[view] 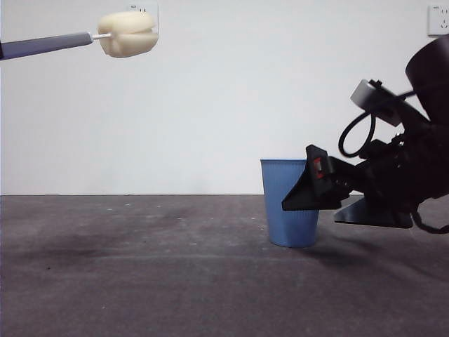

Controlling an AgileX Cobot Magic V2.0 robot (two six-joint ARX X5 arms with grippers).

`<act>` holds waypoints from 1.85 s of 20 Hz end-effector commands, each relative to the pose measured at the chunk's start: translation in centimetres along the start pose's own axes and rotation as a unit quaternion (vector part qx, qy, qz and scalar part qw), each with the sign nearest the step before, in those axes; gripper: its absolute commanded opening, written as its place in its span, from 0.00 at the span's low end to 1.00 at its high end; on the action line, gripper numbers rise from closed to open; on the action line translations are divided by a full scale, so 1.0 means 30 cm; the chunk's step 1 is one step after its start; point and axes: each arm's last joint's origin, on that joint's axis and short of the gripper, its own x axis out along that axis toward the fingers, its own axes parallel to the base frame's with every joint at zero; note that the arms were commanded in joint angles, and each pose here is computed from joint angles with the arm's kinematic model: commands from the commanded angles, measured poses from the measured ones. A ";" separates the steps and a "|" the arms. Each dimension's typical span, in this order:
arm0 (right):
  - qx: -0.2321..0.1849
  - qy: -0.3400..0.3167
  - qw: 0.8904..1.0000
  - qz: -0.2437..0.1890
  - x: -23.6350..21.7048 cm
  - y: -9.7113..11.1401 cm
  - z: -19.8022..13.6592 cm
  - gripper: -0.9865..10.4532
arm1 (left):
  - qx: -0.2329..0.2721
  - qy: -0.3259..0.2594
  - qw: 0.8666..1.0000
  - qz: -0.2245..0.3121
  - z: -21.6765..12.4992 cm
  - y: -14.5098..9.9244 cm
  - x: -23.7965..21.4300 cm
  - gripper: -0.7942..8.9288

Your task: Pick up the cup brush,pick up the cup,insert the brush into the cup,clean the cup,put the cup brush back,put the cup back to the fixed position on the table

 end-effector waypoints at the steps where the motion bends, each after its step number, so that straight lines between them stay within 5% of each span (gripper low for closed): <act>1: -0.012 -0.014 1.000 0.001 0.012 0.003 -0.012 0.61 | 0.003 -0.002 1.000 -0.001 0.000 0.000 -0.001 0.07; 11: -0.013 -0.026 1.000 0.009 0.113 -0.009 -0.004 0.60 | 0.002 -0.002 1.000 -0.002 0.000 -0.004 -0.002 0.07; 15: -0.012 -0.030 0.999 -0.002 0.130 -0.015 0.007 0.51 | -0.001 -0.002 1.000 -0.002 -0.001 -0.004 -0.002 0.07; 24: -0.011 -0.029 1.000 0.002 0.131 -0.013 0.006 0.08 | 0.003 0.004 1.000 -0.001 -0.004 -0.003 -0.002 0.07; 29: 0.008 -0.008 1.000 0.006 0.105 0.006 0.033 0.07 | 0.036 0.011 0.999 0.000 -0.008 -0.002 -0.001 0.07; 33: -0.043 0.052 0.998 0.004 0.008 0.050 0.128 0.07 | 0.091 0.030 0.995 0.001 -0.016 -0.002 0.005 0.07; 37: -0.122 0.137 0.983 -0.031 -0.109 0.101 0.237 0.07 | 0.150 0.047 0.988 0.000 -0.021 -0.001 0.010 0.07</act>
